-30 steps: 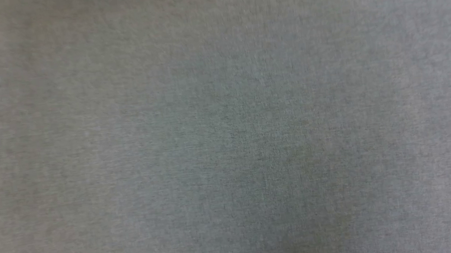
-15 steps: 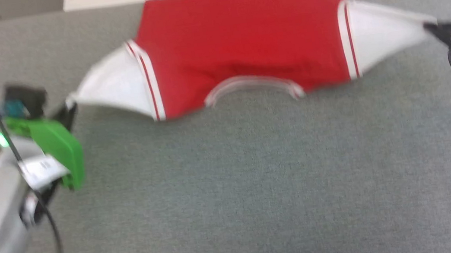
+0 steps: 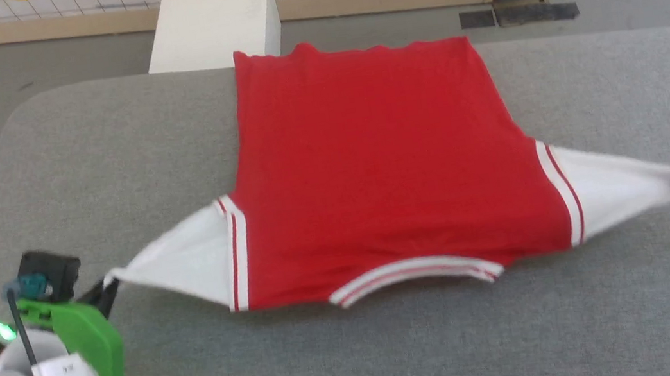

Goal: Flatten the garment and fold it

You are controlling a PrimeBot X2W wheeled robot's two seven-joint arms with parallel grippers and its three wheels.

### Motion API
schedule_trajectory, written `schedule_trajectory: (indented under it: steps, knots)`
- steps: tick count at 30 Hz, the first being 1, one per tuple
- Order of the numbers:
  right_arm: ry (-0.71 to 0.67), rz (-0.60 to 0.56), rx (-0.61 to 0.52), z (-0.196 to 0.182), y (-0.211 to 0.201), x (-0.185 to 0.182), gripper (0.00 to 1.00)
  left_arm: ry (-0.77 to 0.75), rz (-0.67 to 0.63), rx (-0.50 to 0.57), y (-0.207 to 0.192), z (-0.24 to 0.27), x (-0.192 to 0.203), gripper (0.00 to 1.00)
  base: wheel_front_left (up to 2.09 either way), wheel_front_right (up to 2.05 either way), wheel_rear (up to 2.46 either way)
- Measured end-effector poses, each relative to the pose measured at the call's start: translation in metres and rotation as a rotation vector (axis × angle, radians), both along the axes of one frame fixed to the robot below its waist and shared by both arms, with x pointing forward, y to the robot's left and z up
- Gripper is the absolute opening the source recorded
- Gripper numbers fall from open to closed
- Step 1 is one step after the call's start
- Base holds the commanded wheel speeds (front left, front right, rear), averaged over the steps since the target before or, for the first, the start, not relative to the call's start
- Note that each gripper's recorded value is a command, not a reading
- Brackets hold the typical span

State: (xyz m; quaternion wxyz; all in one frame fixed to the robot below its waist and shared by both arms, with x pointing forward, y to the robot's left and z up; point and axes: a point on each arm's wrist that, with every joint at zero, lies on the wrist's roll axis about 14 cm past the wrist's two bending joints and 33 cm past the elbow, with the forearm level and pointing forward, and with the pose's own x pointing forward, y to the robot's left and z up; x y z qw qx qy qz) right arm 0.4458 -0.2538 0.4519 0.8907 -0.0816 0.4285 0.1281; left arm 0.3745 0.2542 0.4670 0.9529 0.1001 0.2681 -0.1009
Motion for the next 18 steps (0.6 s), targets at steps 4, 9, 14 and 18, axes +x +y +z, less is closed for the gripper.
schedule_trajectory:
  steps: [4, 9, 14, 18]
  knots:
    - [0.148, 0.003, -0.023, -0.017, -0.005, -0.038, 0.0, 0.09, -0.003, -0.022, -0.005, -0.012, -0.035, 0.0, 0.0, 0.0, 0.0]
    - [0.328, -0.004, -0.033, -0.04, -0.012, -0.089, 0.0, 0.244, -0.013, -0.055, -0.017, -0.038, -0.08, 0.0, 0.0, 0.0, 0.0]
    - [0.41, -0.009, -0.082, -0.049, -0.022, -0.119, 0.0, 0.312, -0.016, -0.06, -0.022, -0.053, -0.1, 0.0, 0.0, 0.0, 0.0]
    - [0.392, -0.028, -0.067, -0.047, -0.018, -0.121, 0.0, 0.308, -0.014, -0.075, -0.027, -0.055, -0.098, 0.0, 0.0, 0.0, 0.0]
